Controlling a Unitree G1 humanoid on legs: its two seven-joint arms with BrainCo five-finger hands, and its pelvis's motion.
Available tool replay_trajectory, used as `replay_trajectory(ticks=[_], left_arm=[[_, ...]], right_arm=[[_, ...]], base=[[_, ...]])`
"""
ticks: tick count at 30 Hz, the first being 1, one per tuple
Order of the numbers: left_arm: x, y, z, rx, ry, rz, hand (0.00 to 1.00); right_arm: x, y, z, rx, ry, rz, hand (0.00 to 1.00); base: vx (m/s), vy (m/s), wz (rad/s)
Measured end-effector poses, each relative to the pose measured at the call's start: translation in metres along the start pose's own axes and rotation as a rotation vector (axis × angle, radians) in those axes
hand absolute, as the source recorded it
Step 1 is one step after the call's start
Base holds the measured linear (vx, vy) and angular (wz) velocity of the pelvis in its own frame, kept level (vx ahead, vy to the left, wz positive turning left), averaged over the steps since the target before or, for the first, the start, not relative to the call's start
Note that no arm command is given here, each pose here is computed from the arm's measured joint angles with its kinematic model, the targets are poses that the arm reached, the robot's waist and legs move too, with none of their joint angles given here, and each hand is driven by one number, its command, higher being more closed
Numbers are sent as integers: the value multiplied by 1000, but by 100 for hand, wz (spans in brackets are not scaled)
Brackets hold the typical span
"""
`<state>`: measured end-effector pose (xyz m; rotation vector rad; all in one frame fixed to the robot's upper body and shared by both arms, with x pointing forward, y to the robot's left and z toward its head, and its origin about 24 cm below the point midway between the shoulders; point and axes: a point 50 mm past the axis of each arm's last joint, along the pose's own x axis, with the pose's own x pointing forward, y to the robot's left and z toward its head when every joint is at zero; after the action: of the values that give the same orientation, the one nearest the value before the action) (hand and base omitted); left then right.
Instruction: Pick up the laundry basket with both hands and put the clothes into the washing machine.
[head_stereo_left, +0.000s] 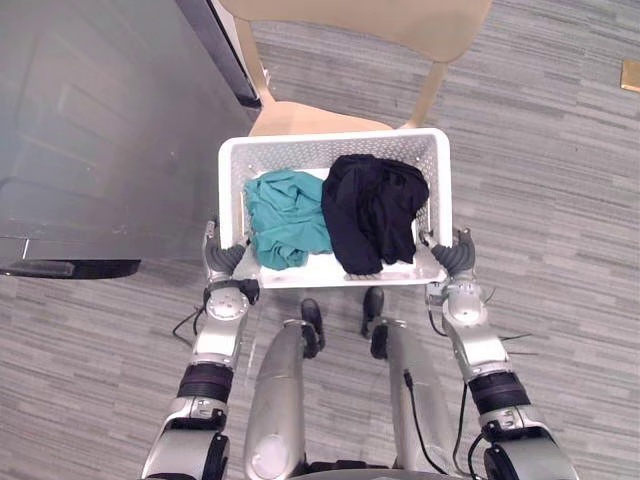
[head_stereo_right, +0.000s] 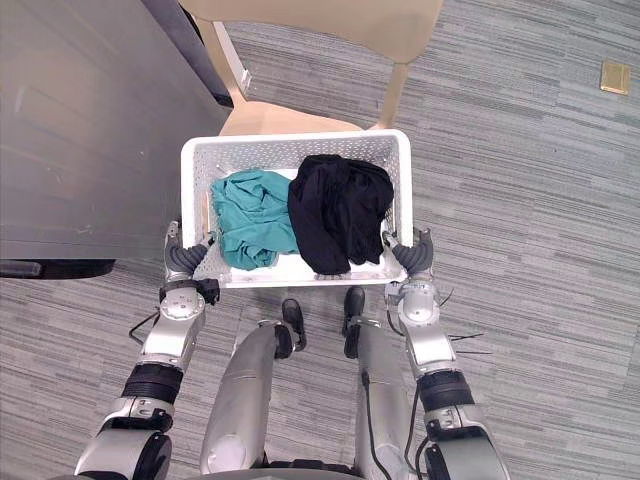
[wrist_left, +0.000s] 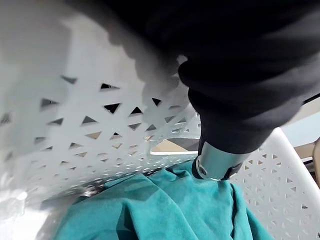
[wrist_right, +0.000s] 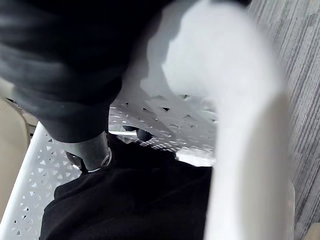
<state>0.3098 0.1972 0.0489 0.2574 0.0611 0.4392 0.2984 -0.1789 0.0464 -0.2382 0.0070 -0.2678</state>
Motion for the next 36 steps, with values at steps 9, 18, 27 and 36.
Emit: replay_trajectory(ticks=[9,18,27,36], left_arm=[[-31,23,-13,-145,-1,77,0],[-54,45,-46,-150,97,90,0],[-122,48,-151,-53,550,-56,0],[-175,51,-209,22,890,-98,0]], right_arm=[[-31,-20,1,101,-48,-17,0],[-48,-51,-27,106,49,-87,0],[-100,-55,-119,50,469,-65,0],[-147,-50,-178,13,815,-23,0]], base=[[-13,13,2],[67,5,4],[114,11,9],[27,-6,33]])
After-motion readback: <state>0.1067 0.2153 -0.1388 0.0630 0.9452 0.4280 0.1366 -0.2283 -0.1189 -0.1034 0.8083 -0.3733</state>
